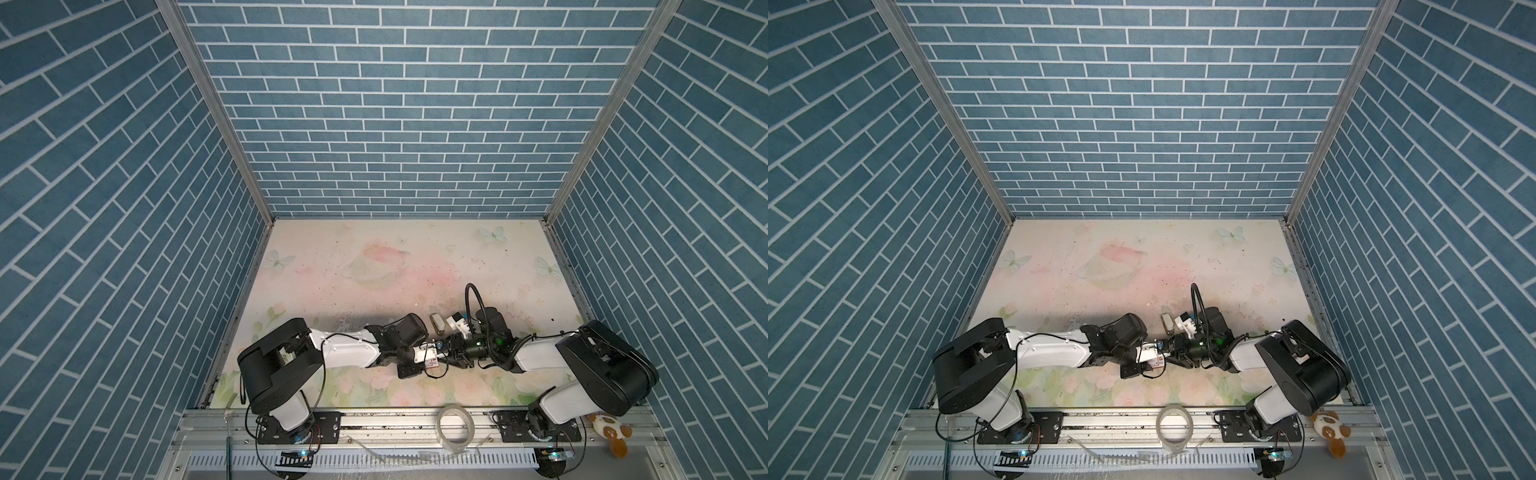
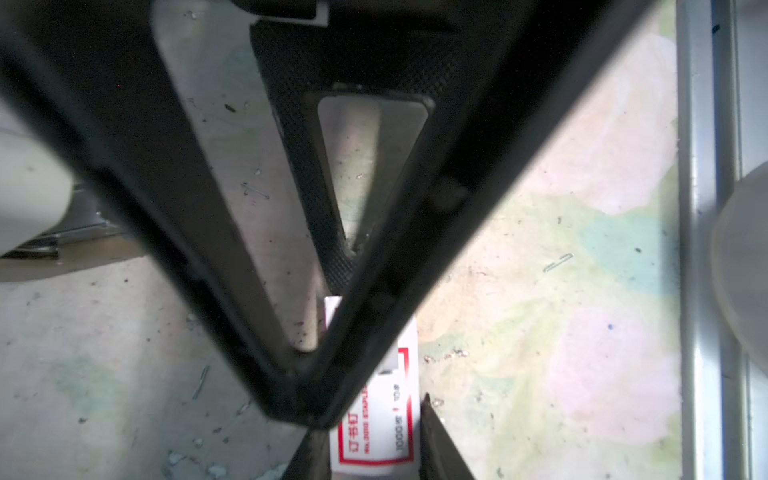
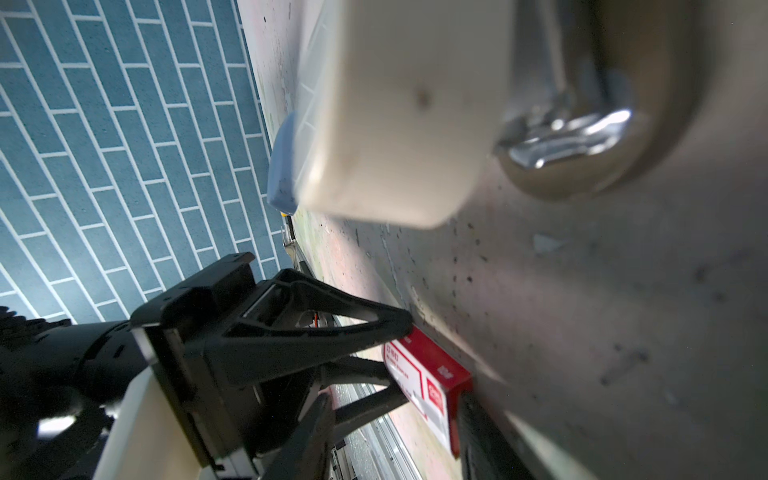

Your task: Load the staples into the stapler

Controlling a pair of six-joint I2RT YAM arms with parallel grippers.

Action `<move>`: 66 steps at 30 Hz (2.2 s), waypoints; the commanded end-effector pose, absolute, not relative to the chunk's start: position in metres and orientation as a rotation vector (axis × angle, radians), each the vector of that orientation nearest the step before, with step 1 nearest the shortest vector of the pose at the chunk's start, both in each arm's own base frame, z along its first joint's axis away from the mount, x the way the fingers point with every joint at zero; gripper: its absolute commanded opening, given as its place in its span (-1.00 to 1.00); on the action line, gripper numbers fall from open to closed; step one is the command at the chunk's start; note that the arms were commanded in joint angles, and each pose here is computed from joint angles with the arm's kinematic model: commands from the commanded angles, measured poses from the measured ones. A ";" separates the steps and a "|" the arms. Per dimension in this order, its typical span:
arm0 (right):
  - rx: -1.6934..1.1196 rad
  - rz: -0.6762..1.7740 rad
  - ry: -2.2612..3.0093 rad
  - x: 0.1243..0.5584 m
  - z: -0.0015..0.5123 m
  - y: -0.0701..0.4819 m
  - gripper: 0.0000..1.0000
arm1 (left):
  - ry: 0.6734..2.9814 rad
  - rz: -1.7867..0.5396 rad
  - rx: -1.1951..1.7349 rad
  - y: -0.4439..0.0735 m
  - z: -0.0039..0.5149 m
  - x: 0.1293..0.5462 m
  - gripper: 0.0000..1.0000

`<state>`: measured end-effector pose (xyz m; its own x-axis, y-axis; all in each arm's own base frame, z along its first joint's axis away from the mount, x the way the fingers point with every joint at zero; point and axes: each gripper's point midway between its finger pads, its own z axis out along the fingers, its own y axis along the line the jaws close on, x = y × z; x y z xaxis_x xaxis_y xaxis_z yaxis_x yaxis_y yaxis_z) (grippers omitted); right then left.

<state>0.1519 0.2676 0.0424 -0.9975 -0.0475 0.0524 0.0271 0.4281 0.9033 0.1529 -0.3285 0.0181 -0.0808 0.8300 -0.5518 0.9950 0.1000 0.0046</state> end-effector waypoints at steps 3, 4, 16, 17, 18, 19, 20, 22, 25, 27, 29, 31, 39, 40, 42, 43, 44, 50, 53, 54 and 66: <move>0.009 -1.655 -2.543 0.149 0.041 0.271 -0.05 | 2.035 -0.507 1.836 -0.316 0.000 0.146 -0.32; 0.011 -1.655 -2.541 0.149 0.041 0.271 -0.05 | 2.034 -0.507 1.835 -0.317 0.000 0.147 -0.32; 0.037 -1.647 -2.502 0.145 0.040 0.278 -0.06 | 2.038 -0.507 1.838 -0.317 -0.002 0.147 -0.32; 0.039 -1.648 -2.499 0.144 0.041 0.278 -0.06 | 2.039 -0.510 1.838 -0.317 -0.002 0.147 -0.32; 0.042 -1.650 -2.497 0.144 0.041 0.278 -0.06 | 2.040 -0.510 1.840 -0.317 -0.002 0.147 -0.32; 0.042 -1.652 -2.498 0.144 0.042 0.278 -0.06 | 2.038 -0.510 1.839 -0.318 -0.002 0.147 -0.32; 0.042 -1.651 -2.499 0.144 0.042 0.278 -0.06 | 2.038 -0.512 1.838 -0.318 -0.002 0.147 -0.32; 0.042 -1.650 -2.501 0.145 0.041 0.279 -0.06 | 2.038 -0.515 1.836 -0.319 -0.002 0.148 -0.32; 0.034 -1.634 -2.513 0.146 0.038 0.279 -0.09 | 2.040 -0.514 1.837 -0.319 -0.003 0.147 -0.31; 0.029 -1.612 -2.531 0.146 0.032 0.277 -0.10 | 2.042 -0.514 1.835 -0.319 -0.003 0.147 -0.27; 0.024 -1.603 -2.538 0.146 0.030 0.276 -0.10 | 2.041 -0.512 1.835 -0.319 -0.002 0.147 -0.23; 0.023 -1.615 -2.533 0.146 0.030 0.276 -0.09 | 2.039 -0.517 1.837 -0.319 -0.002 0.147 -0.22; 0.022 -1.599 -2.529 0.142 0.029 0.274 -0.09 | 2.039 -0.518 1.838 -0.318 -0.001 0.146 -0.15; 0.021 -1.597 -2.535 0.143 0.028 0.274 -0.09 | 2.033 -0.520 1.836 -0.317 0.000 0.146 -0.09; 0.008 -1.591 -2.554 0.143 0.028 0.272 -0.10 | 2.032 -0.520 1.830 -0.316 0.004 0.145 0.01; 0.000 -1.584 -2.563 0.143 0.027 0.270 -0.10 | 2.031 -0.517 1.828 -0.315 0.005 0.145 0.06; -0.001 -1.580 -2.572 0.142 0.027 0.269 -0.10 | 2.033 -0.509 1.827 -0.314 0.007 0.145 0.10; -0.001 -1.579 -2.588 0.139 0.029 0.264 -0.09 | 2.015 -0.492 1.827 -0.308 0.013 0.144 0.12; 0.006 -1.584 -2.589 0.139 0.031 0.264 -0.09 | 2.017 -0.484 1.841 -0.307 0.008 0.144 0.05; 0.006 -1.585 -2.590 0.139 0.031 0.264 -0.09 | 2.022 -0.486 1.846 -0.307 0.006 0.143 0.02; 0.007 -1.622 -2.593 0.139 0.038 0.264 -0.09 | 2.019 -0.499 1.851 -0.311 0.004 0.144 -0.28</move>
